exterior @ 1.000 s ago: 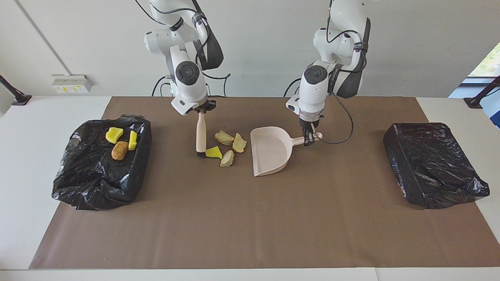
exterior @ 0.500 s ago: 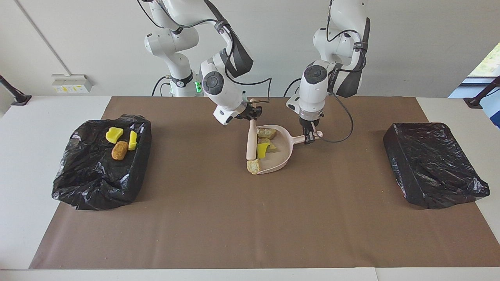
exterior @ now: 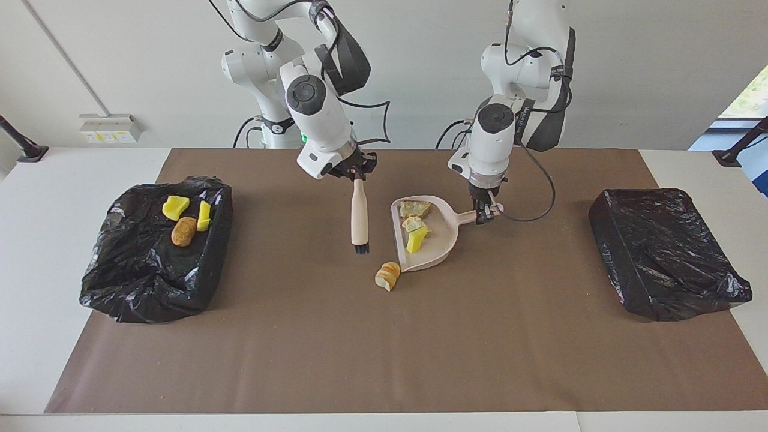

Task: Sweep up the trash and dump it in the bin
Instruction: 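Sweep the last pieces into the dustpan with the right gripper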

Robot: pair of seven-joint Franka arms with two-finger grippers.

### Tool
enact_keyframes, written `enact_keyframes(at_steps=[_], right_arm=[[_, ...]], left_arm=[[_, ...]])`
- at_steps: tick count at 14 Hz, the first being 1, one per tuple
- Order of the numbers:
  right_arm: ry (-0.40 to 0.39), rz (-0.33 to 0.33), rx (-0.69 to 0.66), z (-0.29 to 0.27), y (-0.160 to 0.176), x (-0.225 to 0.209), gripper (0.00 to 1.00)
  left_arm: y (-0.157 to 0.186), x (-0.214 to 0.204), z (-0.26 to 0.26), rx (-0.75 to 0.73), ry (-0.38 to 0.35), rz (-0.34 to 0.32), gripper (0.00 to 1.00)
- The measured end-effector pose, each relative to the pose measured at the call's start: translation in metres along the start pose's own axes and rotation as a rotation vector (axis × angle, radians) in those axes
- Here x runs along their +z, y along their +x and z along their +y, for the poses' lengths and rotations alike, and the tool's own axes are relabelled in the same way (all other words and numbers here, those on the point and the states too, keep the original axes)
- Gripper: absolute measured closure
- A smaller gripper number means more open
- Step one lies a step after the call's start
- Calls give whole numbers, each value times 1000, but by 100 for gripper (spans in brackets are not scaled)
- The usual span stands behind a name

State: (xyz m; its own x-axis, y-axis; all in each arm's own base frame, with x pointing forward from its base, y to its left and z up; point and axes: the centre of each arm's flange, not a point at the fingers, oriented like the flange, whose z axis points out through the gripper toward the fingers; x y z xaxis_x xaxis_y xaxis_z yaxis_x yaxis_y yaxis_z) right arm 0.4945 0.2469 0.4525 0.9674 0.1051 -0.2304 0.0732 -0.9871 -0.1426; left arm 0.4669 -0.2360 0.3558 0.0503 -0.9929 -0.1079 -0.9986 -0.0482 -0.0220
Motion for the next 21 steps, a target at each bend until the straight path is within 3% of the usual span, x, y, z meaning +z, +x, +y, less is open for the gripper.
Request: enact_keyframes(at_steps=[3,5,8,11,13,17,21], right_arm=[[-131,48,-169,12,24,14,75],[-225,41,-256,15,49,34,75],[-241,29,-325,3,75,72,75],[-201,19,-357,-29,87,96,75],[-88,-19,-344,-54,76,105,75],[48,-87,-350,-104,38,113,75],[56,-114,-247,-92,24,82,75]], left_arm=[[-2,3,2,-125,-18,-14,68],[-3,4,3,-198,-29,-24,68],[-4,4,4,-240,-33,-29,68],[-4,4,5,-263,-40,-36,68],[-5,5,6,-271,-44,-41,68],[-7,5,5,-280,-49,-45,68],[-19,6,-1,-286,-53,-46,68]])
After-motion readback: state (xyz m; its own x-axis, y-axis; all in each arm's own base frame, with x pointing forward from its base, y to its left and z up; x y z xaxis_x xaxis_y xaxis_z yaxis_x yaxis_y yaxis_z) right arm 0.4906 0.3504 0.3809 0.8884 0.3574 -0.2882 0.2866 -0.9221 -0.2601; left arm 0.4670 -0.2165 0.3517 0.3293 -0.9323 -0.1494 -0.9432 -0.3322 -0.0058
